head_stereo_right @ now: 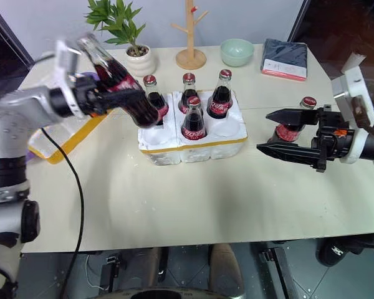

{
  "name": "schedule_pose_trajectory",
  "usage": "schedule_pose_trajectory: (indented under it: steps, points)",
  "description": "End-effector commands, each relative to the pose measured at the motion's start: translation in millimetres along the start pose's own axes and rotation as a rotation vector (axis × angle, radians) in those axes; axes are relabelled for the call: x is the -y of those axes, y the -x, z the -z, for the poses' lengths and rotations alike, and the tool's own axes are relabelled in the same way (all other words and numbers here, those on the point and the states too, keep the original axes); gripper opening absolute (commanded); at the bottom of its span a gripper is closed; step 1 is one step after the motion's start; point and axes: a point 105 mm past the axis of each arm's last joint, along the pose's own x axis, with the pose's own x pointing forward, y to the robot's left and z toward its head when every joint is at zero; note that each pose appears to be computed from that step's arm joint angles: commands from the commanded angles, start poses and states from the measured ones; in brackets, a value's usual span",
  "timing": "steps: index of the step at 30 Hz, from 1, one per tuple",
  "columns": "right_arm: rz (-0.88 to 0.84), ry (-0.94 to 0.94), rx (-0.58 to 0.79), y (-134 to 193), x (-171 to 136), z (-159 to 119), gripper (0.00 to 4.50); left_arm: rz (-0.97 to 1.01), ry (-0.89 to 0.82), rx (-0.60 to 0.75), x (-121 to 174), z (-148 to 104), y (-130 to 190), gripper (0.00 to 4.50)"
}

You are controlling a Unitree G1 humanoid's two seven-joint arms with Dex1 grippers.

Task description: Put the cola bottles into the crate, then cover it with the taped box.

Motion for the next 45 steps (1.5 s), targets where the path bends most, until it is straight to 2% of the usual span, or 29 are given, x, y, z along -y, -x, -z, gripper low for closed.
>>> schedule_pose_trajectory:
  steps: [1,8,13,15,16,17,20,24,29,32,34,37,45]
  points:
    - [0.017,0.041,0.037,5,-6,-10,4.50,0.051,-0.168,-0.033,5,-3,-12,2.76]
    - [0.048,0.022,0.042,6,-6,-3,4.50,0.124,-0.303,-0.149,9,28,-34,2.76]
    - [0.059,0.016,0.043,5,-5,0,4.50,0.089,-0.358,-0.214,4,56,-50,2.76]
    - [0.060,0.015,0.045,5,-5,0,4.50,0.060,-0.372,-0.214,1,60,-53,3.79]
    - [0.061,0.015,0.046,4,-5,0,4.50,0.047,-0.377,-0.213,-1,60,-53,4.12]
    - [0.063,0.015,0.047,5,-5,0,4.50,0.036,-0.384,-0.211,-2,59,-52,4.46]
    - [0.101,0.019,0.031,8,-3,4,4.50,0.014,-0.382,-0.179,-2,49,-44,4.46]
    - [0.267,0.031,-0.003,18,10,20,4.50,0.045,-0.312,-0.073,13,14,-18,4.46]
    - [0.466,-0.029,-0.043,36,17,49,4.50,0.213,-0.223,-0.017,61,-27,29,4.46]
    - [0.561,-0.063,-0.066,42,18,67,4.50,0.320,-0.169,-0.022,88,-39,46,4.46]
    - [0.633,-0.089,-0.060,43,25,75,4.50,0.356,-0.156,-0.027,98,-42,48,4.46]
    - [0.753,-0.140,-0.011,38,45,86,4.50,0.350,-0.181,-0.054,99,-30,28,4.46]
    - [0.906,-0.216,0.038,30,81,99,4.50,0.415,-0.235,-0.082,108,-12,-2,4.46]
